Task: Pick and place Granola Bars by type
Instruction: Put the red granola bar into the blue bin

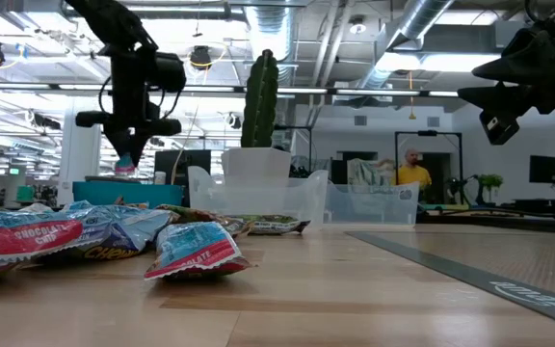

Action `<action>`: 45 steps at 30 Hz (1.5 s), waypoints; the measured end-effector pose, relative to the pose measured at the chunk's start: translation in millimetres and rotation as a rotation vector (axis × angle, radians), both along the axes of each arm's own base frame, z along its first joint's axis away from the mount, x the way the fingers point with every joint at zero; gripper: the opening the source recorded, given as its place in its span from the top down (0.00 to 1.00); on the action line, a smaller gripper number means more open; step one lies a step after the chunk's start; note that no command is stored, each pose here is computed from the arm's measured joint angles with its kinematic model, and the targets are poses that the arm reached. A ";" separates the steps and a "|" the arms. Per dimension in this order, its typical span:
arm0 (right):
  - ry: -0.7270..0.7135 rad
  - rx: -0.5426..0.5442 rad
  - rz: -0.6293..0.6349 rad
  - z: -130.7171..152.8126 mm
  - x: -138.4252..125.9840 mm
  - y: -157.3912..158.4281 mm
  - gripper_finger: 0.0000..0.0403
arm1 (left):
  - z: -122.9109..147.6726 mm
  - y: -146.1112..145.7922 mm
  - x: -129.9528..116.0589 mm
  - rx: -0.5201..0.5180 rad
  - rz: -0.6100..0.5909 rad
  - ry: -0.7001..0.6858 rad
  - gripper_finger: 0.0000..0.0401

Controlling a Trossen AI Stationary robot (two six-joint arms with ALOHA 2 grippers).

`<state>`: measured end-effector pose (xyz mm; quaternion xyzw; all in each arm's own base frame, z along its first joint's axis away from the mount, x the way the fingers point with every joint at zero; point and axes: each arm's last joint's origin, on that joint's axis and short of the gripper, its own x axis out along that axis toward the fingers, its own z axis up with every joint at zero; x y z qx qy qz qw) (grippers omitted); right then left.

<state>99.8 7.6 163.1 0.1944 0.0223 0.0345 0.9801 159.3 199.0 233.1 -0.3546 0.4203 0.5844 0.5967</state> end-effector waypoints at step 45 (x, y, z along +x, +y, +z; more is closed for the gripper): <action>0.000 0.000 0.000 0.0 0.0 0.0 0.65 | 66.0 -113.7 21.2 0.043 -0.344 -0.390 0.60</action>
